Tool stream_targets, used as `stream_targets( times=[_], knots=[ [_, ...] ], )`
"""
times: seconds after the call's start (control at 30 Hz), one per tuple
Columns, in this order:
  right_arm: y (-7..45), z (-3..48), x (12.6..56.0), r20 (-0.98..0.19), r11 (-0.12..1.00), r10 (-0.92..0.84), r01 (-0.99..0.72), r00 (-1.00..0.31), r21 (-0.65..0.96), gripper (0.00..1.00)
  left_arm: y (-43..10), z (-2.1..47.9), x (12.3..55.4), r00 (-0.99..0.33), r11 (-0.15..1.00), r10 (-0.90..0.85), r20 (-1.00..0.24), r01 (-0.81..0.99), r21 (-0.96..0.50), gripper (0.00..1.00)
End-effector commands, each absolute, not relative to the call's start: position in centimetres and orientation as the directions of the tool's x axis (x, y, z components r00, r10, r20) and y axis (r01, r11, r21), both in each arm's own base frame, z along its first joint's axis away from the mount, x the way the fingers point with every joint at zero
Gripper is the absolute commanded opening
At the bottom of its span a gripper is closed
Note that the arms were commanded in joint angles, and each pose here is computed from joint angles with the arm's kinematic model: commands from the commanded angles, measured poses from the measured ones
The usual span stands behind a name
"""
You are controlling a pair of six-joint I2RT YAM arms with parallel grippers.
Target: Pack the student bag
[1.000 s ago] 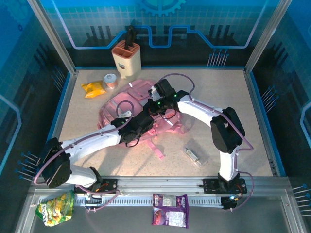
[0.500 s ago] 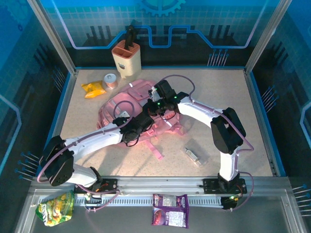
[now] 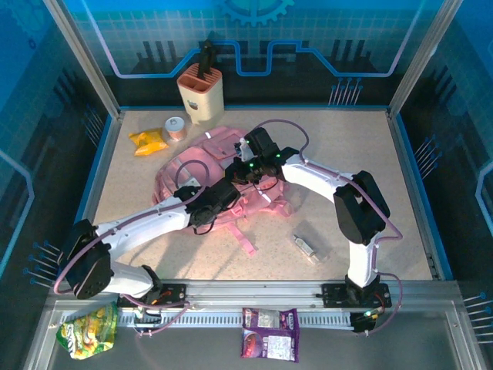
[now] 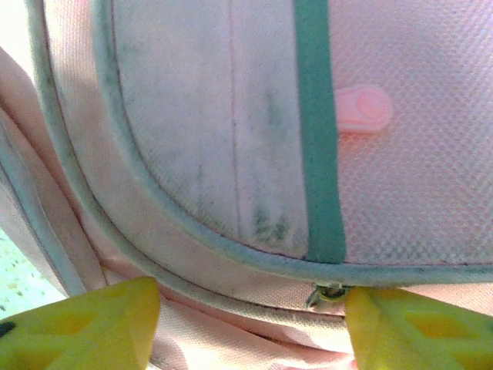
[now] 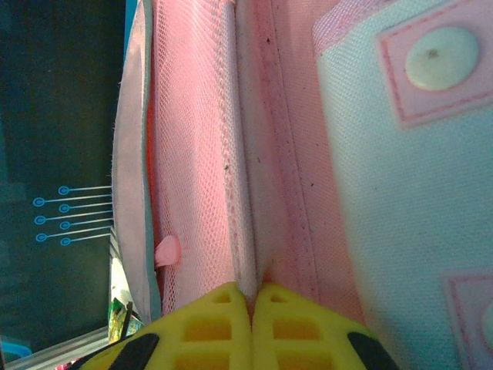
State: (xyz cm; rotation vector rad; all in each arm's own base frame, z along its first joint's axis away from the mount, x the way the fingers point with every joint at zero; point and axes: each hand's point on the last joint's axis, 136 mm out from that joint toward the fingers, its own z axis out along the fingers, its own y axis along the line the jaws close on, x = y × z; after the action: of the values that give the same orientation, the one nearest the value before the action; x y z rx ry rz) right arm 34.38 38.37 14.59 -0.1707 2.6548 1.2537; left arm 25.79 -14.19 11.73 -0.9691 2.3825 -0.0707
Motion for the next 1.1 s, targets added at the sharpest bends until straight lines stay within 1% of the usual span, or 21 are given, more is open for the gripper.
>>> stream_targets(
  times=[0.0,0.03,0.1,0.2,0.27,0.4,0.47,0.6,0.67,0.73,0.9,1.07],
  knots=[
    [39.6,18.0,33.0,-0.269,0.551,-0.052,-0.252,-0.962,0.795,0.0,-13.7,13.6,26.0,-0.596,0.763,-0.626,-0.503,-0.602,-0.235,0.62],
    [39.7,18.0,33.0,-0.27,0.551,-0.052,-0.254,-0.961,0.795,0.0,-14.0,13.8,26.2,-0.597,0.764,-0.626,-0.502,-0.597,-0.245,0.62],
    [39.5,17.9,33.1,-0.269,0.554,-0.048,-0.25,-0.962,0.794,0.0,-14.6,14.0,26.6,-0.596,0.764,-0.631,-0.497,-0.587,-0.266,0.68],
    [39.6,17.9,33.0,-0.27,0.552,-0.05,-0.252,-0.962,0.795,0.0,-15.5,13.8,27.3,-0.6,0.766,-0.635,-0.487,-0.571,-0.296,0.68],
    [39.6,17.9,33.0,-0.267,0.552,-0.051,-0.25,-0.962,0.795,0.0,-16.1,13.6,27.7,-0.602,0.765,-0.639,-0.48,-0.564,-0.311,0.64],
    [39.4,17.8,33.1,-0.266,0.553,-0.048,-0.247,-0.963,0.795,0.0,-16.2,12.7,27.8,-0.594,0.75,-0.654,-0.469,-0.592,-0.297,0.6],
    [39.3,17.7,33.2,-0.263,0.554,-0.044,-0.242,-0.964,0.797,0.0,-16.5,12.4,28.1,-0.588,0.745,-0.66,-0.467,-0.59,-0.311,0.54],
    [39.4,17.8,33.2,-0.26,0.545,-0.039,-0.239,-0.965,0.804,0.0,-16.8,11.8,28.8,-0.582,0.731,-0.677,-0.45,-0.605,-0.317,0.52],
    [39.4,17.9,33.2,-0.264,0.544,-0.039,-0.242,-0.964,0.803,0.0,-16.5,11.3,28.8,-0.567,0.719,-0.686,-0.457,-0.624,-0.306,0.47],
    [39.3,17.8,33.3,-0.266,0.546,-0.038,-0.243,-0.963,0.802,0.0,-16.1,10.7,28.8,-0.55,0.704,-0.698,-0.458,-0.644,-0.299,0.39],
    [39.1,17.5,33.2,-0.264,0.549,-0.037,-0.241,-0.964,0.8,0.0,-15.6,10.7,28.8,-0.525,0.692,-0.71,-0.469,-0.641,-0.331,0.26],
    [39.3,17.5,33.3,-0.26,0.538,-0.035,-0.237,-0.965,0.809,0.0,-14.7,11.2,28.3,-0.513,0.695,-0.705,-0.49,-0.638,-0.331,0.13]
  ],
)
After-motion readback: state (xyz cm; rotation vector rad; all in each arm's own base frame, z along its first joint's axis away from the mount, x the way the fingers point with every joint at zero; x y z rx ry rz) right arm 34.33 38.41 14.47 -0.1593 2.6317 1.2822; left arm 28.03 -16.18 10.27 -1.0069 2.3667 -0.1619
